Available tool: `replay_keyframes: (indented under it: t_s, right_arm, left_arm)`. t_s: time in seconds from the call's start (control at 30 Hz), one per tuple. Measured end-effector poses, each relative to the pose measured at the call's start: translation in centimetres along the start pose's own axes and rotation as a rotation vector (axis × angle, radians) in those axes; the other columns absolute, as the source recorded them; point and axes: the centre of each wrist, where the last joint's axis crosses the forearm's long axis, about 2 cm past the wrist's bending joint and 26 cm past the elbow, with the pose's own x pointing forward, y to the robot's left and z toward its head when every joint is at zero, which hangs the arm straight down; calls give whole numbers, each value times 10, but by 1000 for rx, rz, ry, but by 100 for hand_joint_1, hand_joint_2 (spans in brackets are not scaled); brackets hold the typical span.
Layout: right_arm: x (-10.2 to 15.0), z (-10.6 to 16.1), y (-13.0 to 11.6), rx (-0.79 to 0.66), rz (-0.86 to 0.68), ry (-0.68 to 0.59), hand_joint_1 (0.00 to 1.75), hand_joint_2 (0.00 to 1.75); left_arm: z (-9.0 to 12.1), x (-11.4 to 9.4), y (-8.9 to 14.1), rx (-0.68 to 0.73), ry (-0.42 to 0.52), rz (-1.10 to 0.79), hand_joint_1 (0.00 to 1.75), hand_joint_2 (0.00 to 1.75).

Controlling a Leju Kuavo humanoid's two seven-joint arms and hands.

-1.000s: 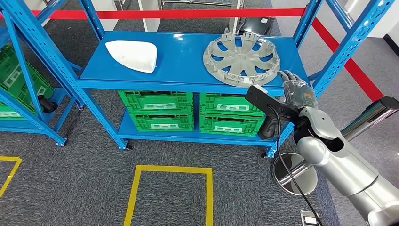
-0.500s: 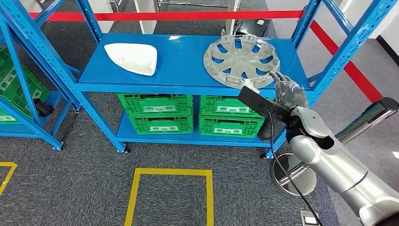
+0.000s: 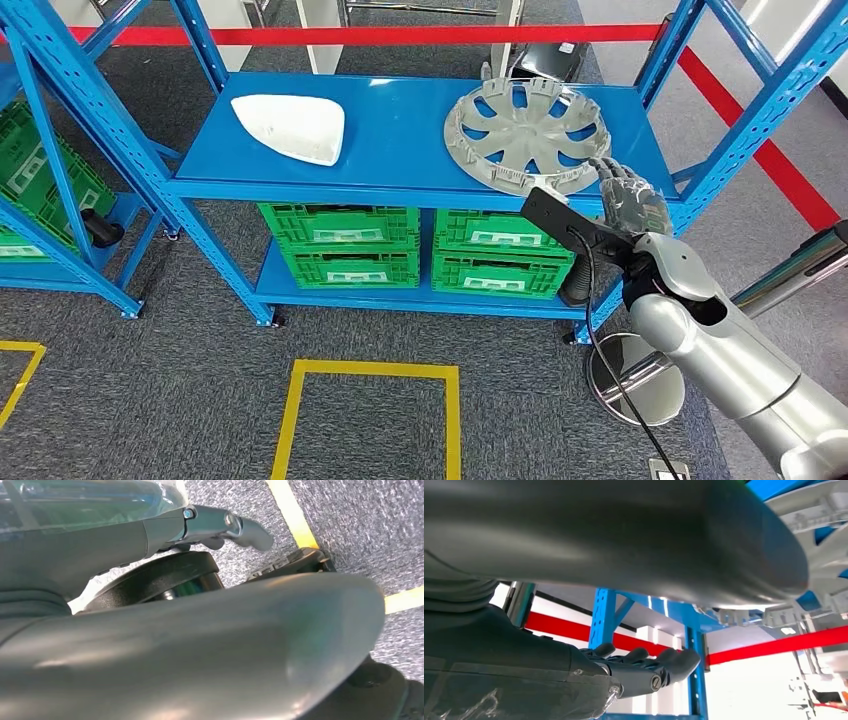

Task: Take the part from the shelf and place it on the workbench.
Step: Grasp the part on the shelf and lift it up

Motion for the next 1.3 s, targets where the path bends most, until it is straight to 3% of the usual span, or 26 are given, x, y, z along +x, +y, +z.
replay_keyframes:
  t_s: [1.3]
  right_arm:
    - [-16, 5, -2, 8, 11, 33, 0, 0]
  left_arm:
    - [-1, 5, 3, 6, -17, 5, 0, 0]
